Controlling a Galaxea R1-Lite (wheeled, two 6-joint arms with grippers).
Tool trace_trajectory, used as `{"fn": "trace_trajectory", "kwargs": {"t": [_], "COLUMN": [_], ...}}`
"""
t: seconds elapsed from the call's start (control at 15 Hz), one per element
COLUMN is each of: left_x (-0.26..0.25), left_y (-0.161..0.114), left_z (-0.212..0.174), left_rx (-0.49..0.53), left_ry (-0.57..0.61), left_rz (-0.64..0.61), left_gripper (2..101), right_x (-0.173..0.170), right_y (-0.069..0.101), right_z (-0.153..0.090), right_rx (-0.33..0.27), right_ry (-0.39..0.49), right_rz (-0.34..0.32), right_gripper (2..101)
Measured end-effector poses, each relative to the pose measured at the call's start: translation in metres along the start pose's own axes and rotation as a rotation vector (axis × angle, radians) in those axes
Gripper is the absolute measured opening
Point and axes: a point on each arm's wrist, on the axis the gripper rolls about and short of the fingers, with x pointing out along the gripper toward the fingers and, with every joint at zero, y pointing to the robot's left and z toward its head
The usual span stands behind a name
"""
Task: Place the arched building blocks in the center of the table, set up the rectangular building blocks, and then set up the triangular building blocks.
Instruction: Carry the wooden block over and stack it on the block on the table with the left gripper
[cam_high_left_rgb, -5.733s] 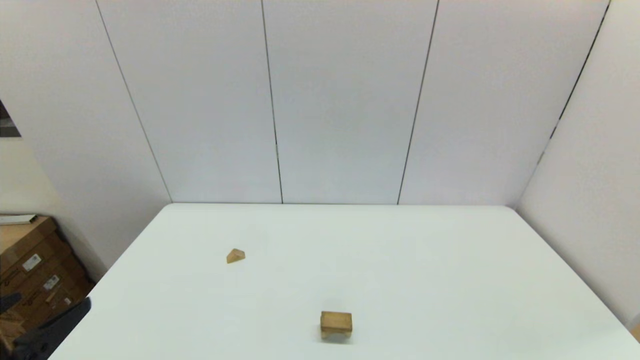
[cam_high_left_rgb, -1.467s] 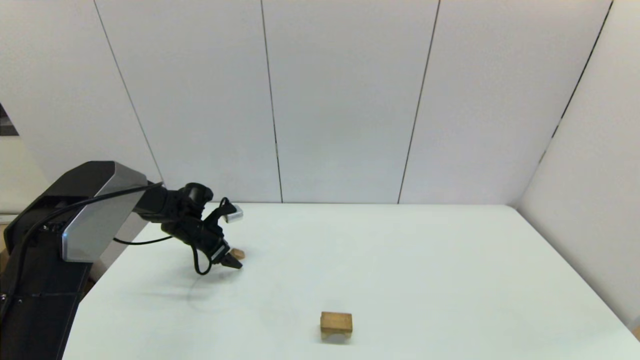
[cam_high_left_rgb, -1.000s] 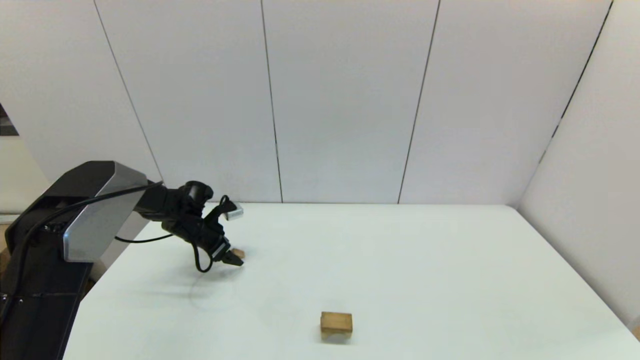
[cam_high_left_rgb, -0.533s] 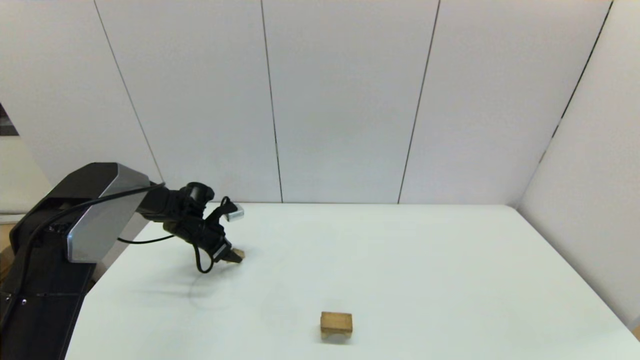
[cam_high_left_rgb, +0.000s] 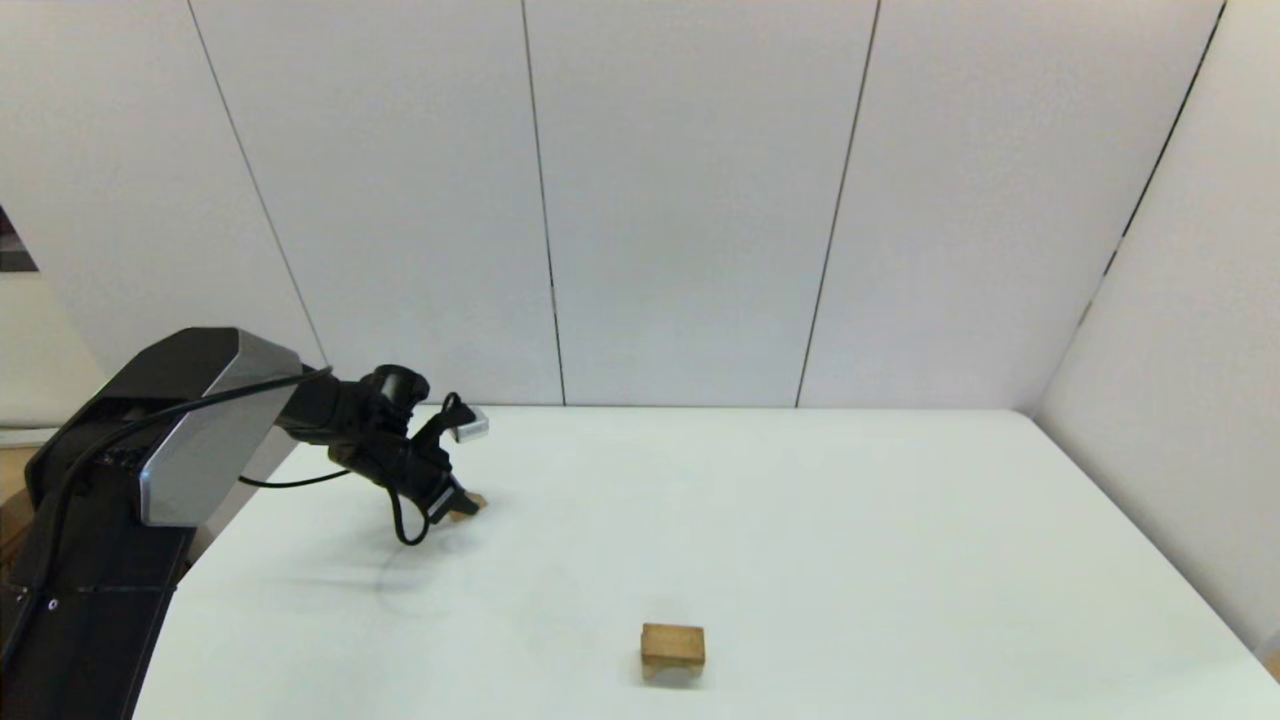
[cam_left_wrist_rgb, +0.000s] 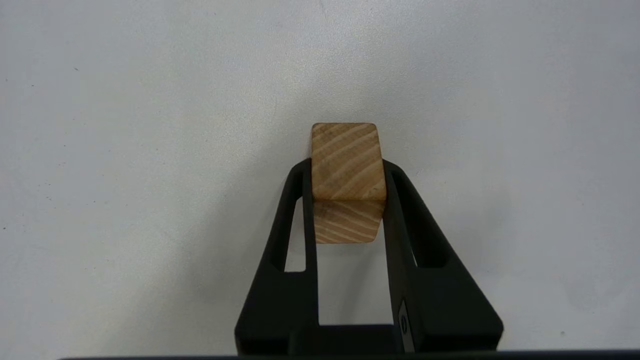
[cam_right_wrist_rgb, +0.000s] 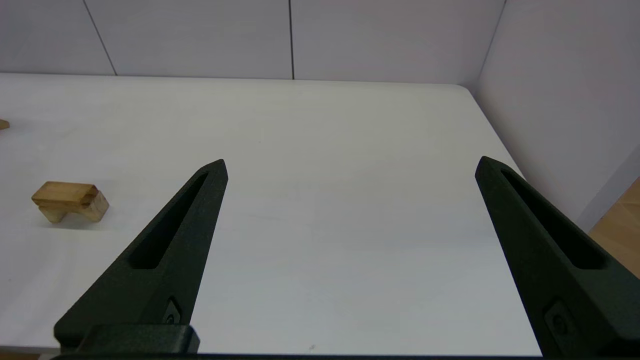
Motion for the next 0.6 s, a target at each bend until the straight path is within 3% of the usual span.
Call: {"fn": "trace_trajectory", "kwargs": {"t": [0.33, 0.6], "left_x": [-0.018, -0.06], "left_y": [-0.005, -0.05], "left_z": [0.014, 0.064], "left_rx": [0.016, 0.109], "left_ry": [-0.059, -0.095], "left_rz": [-0.026, -0.071], "left_gripper": [23.1, 23.1], "right_x": [0.0, 0.0], "right_y": [0.0, 0.0], "right_z": [0.0, 0.0], "right_rx": [0.0, 0.0], "right_ry": [0.0, 0.0], "right_rz": [0.0, 0.0], "right_gripper": [98.0, 98.0]}}
